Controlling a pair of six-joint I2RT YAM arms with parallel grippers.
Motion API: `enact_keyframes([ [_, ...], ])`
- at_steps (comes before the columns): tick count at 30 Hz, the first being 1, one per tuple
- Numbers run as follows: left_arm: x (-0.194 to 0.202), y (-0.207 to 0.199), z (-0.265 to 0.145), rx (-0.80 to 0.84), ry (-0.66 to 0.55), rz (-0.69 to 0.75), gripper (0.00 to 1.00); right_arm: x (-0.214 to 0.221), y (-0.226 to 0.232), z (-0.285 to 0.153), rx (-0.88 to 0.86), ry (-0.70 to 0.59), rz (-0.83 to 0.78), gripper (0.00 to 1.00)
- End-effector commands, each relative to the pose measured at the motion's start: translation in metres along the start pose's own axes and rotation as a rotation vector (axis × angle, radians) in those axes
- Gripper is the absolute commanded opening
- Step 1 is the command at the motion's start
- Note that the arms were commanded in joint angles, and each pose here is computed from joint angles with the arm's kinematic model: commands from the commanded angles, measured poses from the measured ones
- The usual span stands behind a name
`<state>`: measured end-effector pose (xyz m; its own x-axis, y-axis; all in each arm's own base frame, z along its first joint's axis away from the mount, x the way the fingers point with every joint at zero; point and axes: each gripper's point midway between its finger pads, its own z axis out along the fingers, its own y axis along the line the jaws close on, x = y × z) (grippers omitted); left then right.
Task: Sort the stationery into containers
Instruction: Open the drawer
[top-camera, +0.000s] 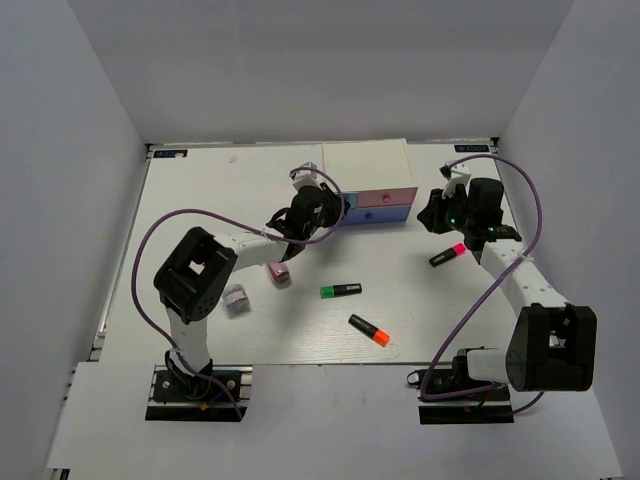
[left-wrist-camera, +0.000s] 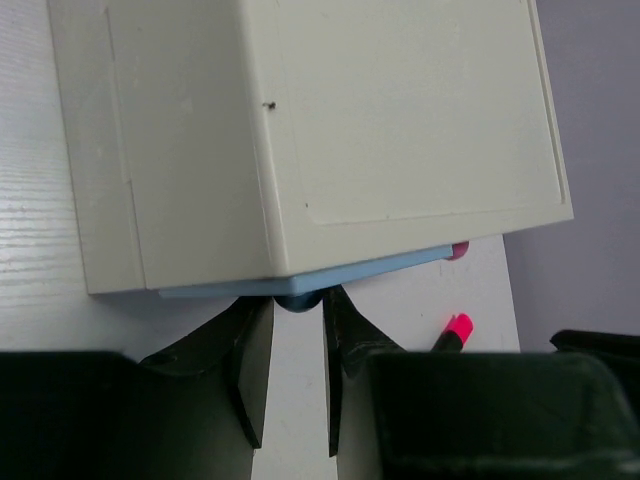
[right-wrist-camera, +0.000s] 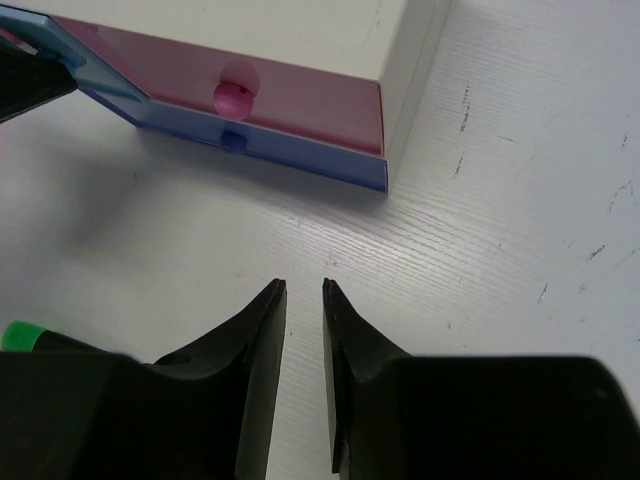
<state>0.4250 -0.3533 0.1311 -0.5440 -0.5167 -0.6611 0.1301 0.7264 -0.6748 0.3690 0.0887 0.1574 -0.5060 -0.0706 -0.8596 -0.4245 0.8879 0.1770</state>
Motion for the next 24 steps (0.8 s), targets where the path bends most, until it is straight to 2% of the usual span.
enact_keyframes([
  [1,0.02,-0.025,-0.022,0.116,0.096,-0.001,0.15,-0.007,0.001,-0.004,0.005,-0.04,-0.021,0.28],
  [5,0.053,-0.02,-0.037,0.149,0.205,0.011,0.13,-0.008,0.0,-0.004,0.008,-0.041,-0.02,0.28],
  [16,0.072,-0.022,-0.06,0.193,0.253,0.041,0.12,-0.01,0.004,-0.001,-0.024,-0.041,-0.016,0.28],
  [19,0.075,-0.024,-0.064,0.198,0.26,0.044,0.12,-0.018,0.018,0.001,-0.103,-0.056,-0.091,0.33],
  [20,0.078,-0.023,-0.066,0.197,0.275,0.045,0.12,-0.024,0.026,0.0,-0.149,-0.071,-0.12,0.41],
  [24,0.078,-0.023,-0.068,0.196,0.276,0.035,0.12,-0.035,0.041,-0.001,-0.267,-0.137,-0.458,0.59],
])
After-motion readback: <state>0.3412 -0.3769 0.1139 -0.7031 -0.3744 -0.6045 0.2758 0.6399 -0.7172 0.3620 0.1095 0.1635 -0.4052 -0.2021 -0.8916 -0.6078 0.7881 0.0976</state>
